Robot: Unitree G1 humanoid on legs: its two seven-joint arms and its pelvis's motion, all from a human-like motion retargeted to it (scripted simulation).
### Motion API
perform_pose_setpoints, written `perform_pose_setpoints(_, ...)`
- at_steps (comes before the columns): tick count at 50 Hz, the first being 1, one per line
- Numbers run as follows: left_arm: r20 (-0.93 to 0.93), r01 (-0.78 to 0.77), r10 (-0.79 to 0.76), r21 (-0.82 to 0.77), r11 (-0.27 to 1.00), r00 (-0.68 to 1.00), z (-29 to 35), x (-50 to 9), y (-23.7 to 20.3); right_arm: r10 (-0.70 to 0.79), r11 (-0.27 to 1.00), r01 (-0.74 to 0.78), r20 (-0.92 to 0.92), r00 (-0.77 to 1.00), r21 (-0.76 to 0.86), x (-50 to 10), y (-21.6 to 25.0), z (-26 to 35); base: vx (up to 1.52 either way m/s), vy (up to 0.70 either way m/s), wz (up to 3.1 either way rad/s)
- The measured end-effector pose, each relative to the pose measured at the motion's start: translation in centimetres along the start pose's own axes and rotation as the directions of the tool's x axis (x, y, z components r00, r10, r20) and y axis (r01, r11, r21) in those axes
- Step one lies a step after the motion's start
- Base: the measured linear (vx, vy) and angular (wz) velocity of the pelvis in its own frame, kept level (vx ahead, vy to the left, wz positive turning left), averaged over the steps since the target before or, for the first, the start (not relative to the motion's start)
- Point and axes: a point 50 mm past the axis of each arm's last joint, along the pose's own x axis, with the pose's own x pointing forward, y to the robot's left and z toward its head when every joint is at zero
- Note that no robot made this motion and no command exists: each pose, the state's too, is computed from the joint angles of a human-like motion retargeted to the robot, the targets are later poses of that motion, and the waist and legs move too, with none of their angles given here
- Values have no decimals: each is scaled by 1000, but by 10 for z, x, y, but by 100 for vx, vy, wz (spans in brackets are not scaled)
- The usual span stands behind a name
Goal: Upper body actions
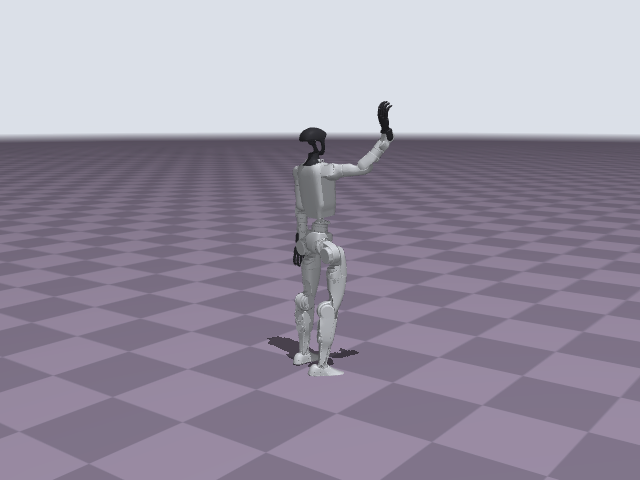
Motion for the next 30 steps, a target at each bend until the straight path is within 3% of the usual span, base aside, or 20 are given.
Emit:
perform_pose_setpoints(3, -25, -7, 6, -41, 999, 1000, -7, 0, 2, 151, 988, -152, -443, 884, 34, -37, 8, -72, 0, 0, 0)
perform_pose_setpoints(6, -60, -10, 5, -91, 996, 998, -16, 0, 4, 342, 932, -283, -801, 491, 225, -94, 3, -134, 1, -2, 1)
perform_pose_setpoints(8, -80, -7, -3, -132, 991, 997, -21, 0, 4, 468, 873, -251, -864, 186, 419, -134, -2, -154, 0, 0, 0)
perform_pose_setpoints(10, -92, -1, -16, -175, 985, 996, -25, 0, 1, 534, 841, -109, -845, 17, 530, -161, 0, -157, 0, 0, 0)
perform_pose_setpoints(13, -111, -3, -22, -222, 975, 994, -32, 0, 2, 473, 862, 164, -878, 78, 479, -167, 6, -149, -6, 9, -21)
perform_pose_setpoints(16, -124, -21, -8, -225, 974, 992, -35, -1, 8, 312, 870, 293, -904, 292, 396, -145, 12, -128, -4, 8, -18)
perform_pose_setpoints(20, -95, -37, 19, -199, 979, 995, -29, -2, 15, 311, 847, 140, -692, 652, 512, -95, 23, -70, -9, 8, -6)
perform_pose_setpoints(24, -54, -41, 31, -185, 982, 998, -18, -2, 16, 258, 847, -81, -271, 928, 526, -46, 16, 6, -11, 10, 0)
perform_pose_setpoints(27, -28, -37, 32, -173, 984, 999, -10, -2, 15, 111, 899, -143, 100, 989, 414, -23, -1, 65, -7, 9, -7)
perform_pose_setpoints(30, -8, -32, 31, -151, 988, 999, -1, -3, 15, -74, 960, -50, 420, 905, 277, -11, -25, 116, -8, 7, -21)
